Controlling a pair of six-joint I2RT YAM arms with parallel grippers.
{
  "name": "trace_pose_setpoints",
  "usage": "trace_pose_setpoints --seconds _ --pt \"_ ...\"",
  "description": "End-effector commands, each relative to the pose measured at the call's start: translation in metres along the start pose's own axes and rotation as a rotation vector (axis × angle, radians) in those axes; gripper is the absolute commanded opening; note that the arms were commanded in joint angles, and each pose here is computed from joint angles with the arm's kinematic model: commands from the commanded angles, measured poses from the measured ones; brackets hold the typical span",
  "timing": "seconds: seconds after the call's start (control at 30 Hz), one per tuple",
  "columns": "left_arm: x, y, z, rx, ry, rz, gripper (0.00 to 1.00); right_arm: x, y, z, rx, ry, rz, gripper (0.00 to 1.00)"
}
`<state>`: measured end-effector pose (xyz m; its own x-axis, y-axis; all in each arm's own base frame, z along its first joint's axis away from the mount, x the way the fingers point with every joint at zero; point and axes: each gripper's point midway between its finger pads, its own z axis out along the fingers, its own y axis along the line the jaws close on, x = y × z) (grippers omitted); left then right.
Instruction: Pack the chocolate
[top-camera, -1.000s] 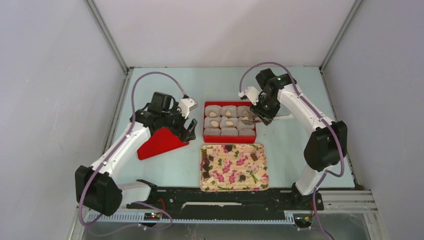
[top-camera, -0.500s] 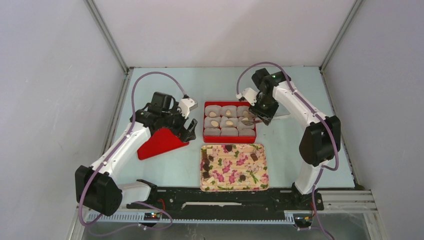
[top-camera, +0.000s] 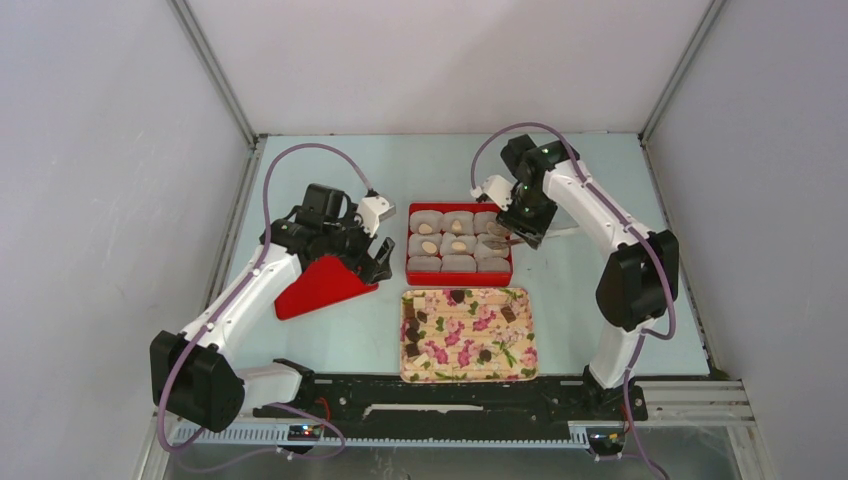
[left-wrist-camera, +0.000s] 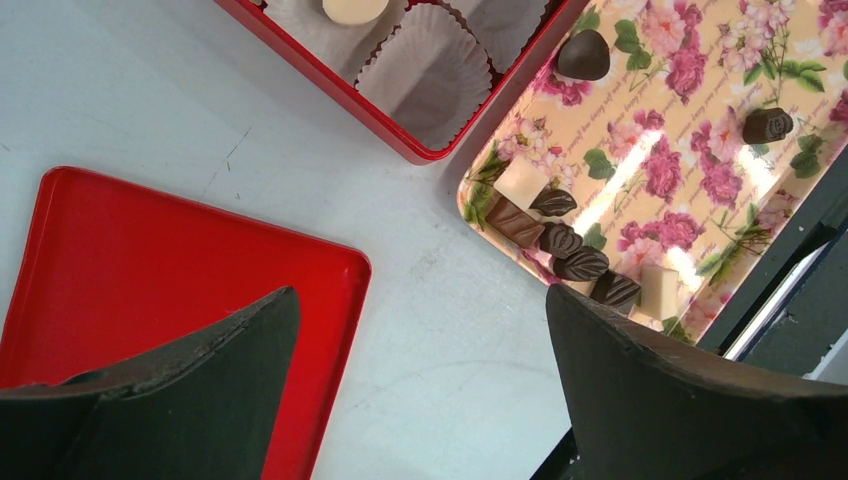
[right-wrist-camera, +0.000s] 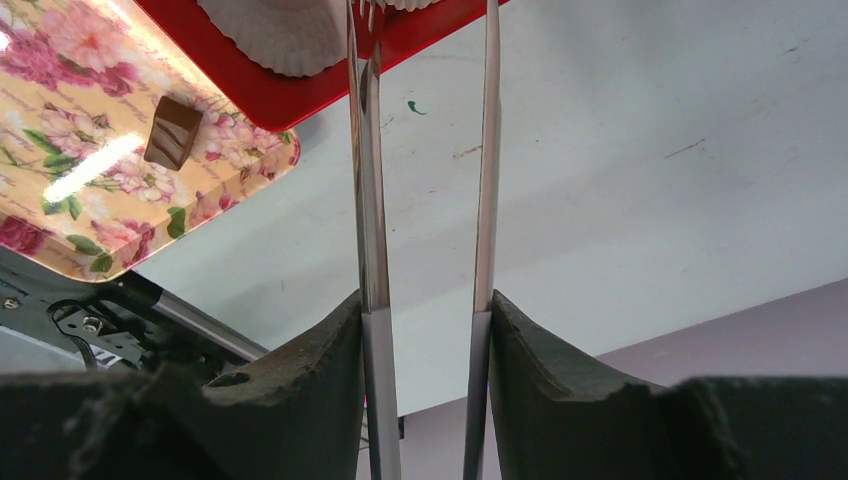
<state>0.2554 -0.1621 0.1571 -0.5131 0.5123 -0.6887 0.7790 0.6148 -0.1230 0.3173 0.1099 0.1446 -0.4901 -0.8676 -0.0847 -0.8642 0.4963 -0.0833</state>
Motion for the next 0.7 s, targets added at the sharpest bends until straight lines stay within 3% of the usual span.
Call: trace_pose_setpoints --seconds 0.0,0.23,0.5,0.67 --pt "-0.006 0.000 -0.002 -0.008 -0.033 0.046 0.98 -0.006 -0.006 -0.012 0.032 -0.015 -0.016 0.46" --pt "-0.008 0.007 0.001 -0.041 -0.037 0.020 0.98 -0.023 -0.007 -0.035 0.045 -0.156 0.007 0.45" --pt "-0.048 0.053 0.014 -0.268 -0.184 -0.227 0.98 -0.044 -0.001 -0.049 -0.022 -0.422 0.119 0.44" --pt "-0.040 0.045 0.052 -0.215 -0.044 -0.360 0.89 -0.045 -0.003 -0.060 0.003 -0.537 0.177 0.44"
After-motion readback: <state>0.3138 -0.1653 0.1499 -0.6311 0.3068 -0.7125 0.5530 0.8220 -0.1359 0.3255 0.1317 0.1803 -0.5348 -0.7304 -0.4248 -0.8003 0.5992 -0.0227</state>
